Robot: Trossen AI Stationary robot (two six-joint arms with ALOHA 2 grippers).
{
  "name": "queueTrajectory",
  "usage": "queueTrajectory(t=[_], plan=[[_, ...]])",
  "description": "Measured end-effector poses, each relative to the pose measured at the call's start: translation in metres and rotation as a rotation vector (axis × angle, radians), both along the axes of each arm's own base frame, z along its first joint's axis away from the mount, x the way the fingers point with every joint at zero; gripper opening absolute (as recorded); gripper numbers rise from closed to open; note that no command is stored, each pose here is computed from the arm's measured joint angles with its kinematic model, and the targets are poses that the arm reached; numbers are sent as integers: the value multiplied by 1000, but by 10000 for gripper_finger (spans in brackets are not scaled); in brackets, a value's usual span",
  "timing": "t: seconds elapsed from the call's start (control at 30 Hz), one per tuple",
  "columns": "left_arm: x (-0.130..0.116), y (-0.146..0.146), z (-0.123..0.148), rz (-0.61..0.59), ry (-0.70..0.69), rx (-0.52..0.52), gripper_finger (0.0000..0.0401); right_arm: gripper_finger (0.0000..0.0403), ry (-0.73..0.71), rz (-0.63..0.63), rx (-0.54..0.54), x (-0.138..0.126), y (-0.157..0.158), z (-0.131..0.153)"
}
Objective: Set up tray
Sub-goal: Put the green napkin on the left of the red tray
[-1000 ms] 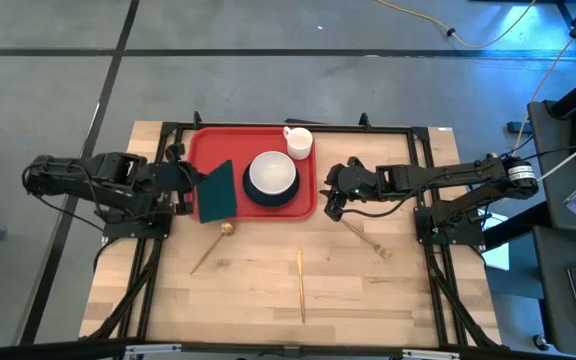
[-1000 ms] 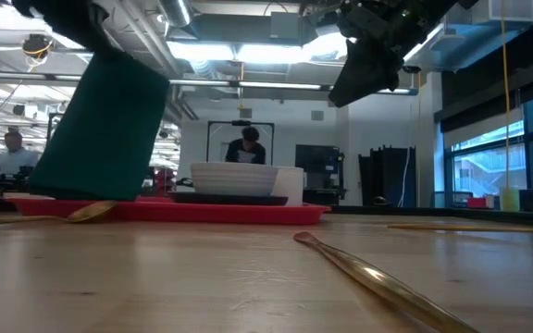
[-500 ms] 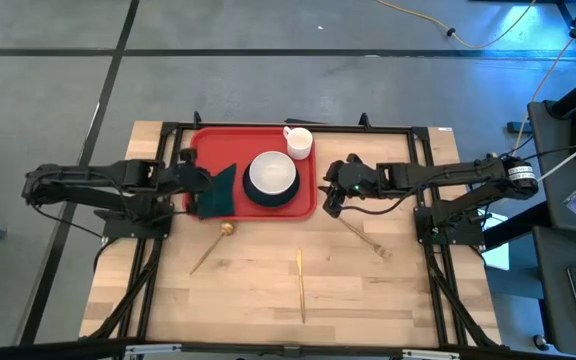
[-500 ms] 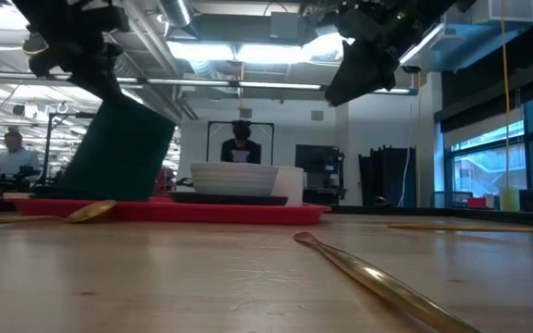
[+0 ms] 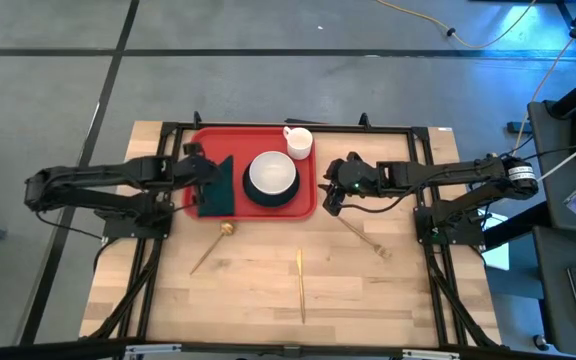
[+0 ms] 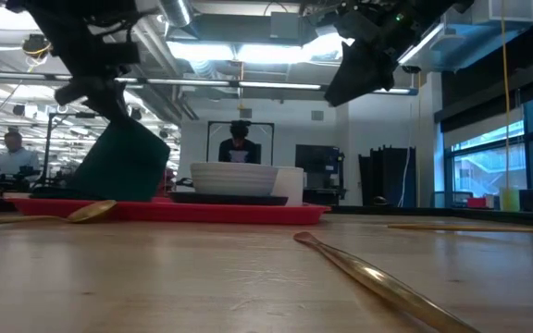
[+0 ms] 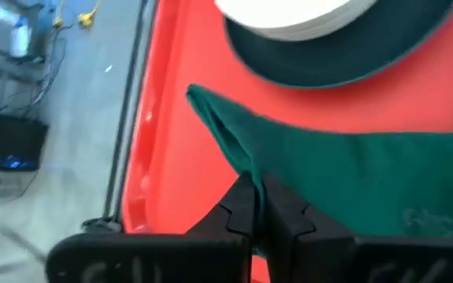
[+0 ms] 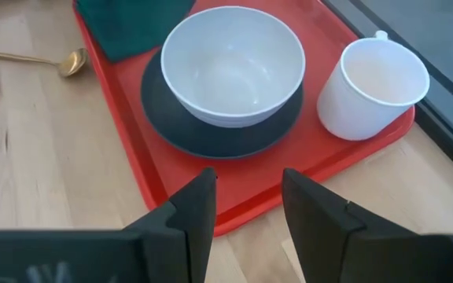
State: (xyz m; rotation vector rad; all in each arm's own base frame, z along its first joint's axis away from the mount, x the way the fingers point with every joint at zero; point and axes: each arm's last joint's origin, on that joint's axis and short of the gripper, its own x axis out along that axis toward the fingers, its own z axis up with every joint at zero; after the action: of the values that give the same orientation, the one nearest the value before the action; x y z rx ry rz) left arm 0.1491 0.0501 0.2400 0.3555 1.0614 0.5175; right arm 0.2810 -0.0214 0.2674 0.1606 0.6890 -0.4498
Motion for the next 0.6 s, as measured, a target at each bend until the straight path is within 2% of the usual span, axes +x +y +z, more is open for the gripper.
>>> queueTrajectory(t=[0.37, 0.47, 0.6], plan=[[15, 21, -19, 117, 128, 41, 4, 147, -1, 2, -1, 0, 0, 0], [21, 27, -24, 117, 157, 56, 4, 147, -1, 2, -1, 0, 0, 0], [28, 36, -29, 139, 145, 69, 4, 147, -1, 2, -1, 0, 0, 0]])
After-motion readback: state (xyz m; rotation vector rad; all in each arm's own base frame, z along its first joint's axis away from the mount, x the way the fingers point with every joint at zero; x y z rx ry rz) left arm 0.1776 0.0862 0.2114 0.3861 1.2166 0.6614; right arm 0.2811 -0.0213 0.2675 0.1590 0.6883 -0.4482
